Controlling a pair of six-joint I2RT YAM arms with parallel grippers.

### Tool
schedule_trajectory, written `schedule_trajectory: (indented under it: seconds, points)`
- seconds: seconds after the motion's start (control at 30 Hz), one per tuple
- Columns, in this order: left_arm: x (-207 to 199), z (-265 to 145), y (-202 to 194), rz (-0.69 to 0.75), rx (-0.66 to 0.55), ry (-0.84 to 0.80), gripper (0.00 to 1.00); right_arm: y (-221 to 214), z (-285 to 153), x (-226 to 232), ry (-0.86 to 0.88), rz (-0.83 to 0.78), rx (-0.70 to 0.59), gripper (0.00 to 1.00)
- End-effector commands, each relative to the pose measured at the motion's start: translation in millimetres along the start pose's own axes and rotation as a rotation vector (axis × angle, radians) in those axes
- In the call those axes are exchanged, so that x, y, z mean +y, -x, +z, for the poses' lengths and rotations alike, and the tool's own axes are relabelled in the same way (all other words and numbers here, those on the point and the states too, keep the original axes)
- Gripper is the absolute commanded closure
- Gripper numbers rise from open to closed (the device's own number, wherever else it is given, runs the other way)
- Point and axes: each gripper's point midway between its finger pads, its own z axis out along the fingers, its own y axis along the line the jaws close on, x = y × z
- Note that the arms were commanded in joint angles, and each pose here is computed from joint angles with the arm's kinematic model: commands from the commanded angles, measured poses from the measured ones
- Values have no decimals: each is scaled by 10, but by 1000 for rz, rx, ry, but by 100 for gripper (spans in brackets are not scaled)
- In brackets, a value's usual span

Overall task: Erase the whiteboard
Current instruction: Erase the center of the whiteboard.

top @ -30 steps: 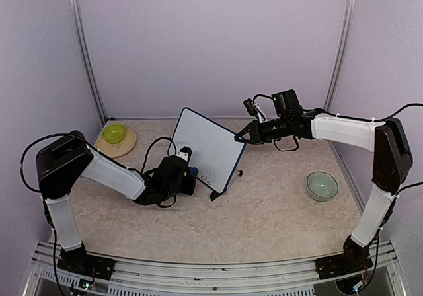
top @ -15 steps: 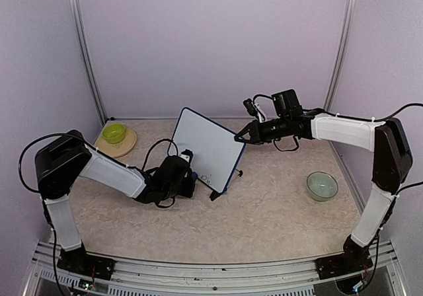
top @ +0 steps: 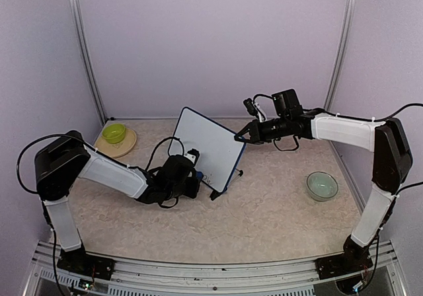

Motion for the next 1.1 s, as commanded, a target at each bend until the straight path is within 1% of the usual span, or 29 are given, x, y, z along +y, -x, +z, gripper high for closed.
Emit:
schedule_trajectory:
  seconds: [0.0, 0.1, 0.17, 0.4, 0.5, 0.67, 0.9, 1.07]
  points:
    - [-334, -112, 524, 3, -130, -93, 91, 141, -6, 167, 57, -35, -24, 100]
    - [-337, -105, 548, 6, -125, -85, 91, 141, -17, 173, 56, -37, -27, 100]
    - [-343, -85, 488, 12, -106, -88, 91, 137, -20, 172, 55, -37, -27, 100]
    - [-56, 68, 43, 26, 28, 34, 91, 128, -16, 174, 59, -37, -26, 100]
    - [11, 57, -129, 41, 70, 42, 91, 139, -17, 180, 61, -41, -28, 100]
    - [46, 61, -301, 52, 117, 36, 91, 137, -13, 180, 63, -40, -27, 100]
    - [65, 113, -388, 56, 153, 33, 91, 141, -30, 194, 63, -41, -29, 100]
    - [12, 78, -224, 54, 112, 11, 91, 142, -24, 191, 62, -39, -29, 100]
